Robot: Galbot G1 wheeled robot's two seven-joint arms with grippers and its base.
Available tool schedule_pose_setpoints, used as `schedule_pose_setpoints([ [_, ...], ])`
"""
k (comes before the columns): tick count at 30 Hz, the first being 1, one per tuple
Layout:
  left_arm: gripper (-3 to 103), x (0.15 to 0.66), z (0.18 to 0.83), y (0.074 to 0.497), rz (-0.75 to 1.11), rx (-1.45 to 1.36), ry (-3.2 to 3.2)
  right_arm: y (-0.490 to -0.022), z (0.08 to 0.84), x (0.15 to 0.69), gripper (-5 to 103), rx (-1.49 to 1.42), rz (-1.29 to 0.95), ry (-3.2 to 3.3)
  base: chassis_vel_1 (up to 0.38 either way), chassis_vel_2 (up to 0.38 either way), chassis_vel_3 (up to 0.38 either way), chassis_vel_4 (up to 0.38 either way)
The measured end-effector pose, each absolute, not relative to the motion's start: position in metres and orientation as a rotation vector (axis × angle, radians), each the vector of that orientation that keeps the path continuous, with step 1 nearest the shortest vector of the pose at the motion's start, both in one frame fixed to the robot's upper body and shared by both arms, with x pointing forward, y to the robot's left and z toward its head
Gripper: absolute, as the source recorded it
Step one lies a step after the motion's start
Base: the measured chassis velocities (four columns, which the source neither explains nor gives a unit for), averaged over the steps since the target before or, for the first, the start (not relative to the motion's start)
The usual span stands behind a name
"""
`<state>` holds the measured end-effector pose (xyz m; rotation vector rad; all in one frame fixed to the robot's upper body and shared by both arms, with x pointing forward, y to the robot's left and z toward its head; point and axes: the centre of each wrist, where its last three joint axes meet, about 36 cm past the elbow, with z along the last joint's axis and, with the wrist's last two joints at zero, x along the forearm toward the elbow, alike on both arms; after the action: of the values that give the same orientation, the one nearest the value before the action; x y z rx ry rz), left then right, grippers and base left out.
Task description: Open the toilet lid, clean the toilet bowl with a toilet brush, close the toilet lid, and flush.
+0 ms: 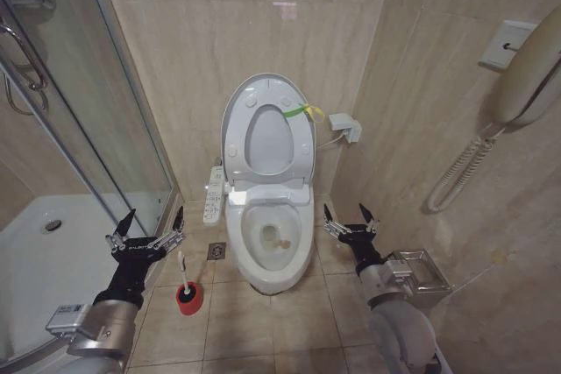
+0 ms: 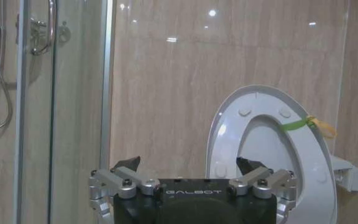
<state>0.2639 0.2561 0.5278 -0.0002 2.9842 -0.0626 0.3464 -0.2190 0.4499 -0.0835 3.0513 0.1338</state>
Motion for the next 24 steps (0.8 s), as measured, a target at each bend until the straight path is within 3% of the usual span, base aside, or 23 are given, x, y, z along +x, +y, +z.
schedule_pose_setpoints([
  [6,100,0.265,0.524,0.257,-0.058,-0.006,2.977,-0.219,0.45,0.346,100,-0.084,0.134,3.051,0.0,0.0,0.0,0.0],
  [11,100,0.284,0.462,0.27,-0.012,-0.107,2.996,-0.219,0.45,0.346,100,-0.084,0.134,3.051,0.0,0.0,0.0,0.0],
  [24,100,0.292,0.439,0.275,0.0,-0.137,3.007,-0.219,0.45,0.346,100,-0.084,0.134,3.051,0.0,0.0,0.0,0.0],
])
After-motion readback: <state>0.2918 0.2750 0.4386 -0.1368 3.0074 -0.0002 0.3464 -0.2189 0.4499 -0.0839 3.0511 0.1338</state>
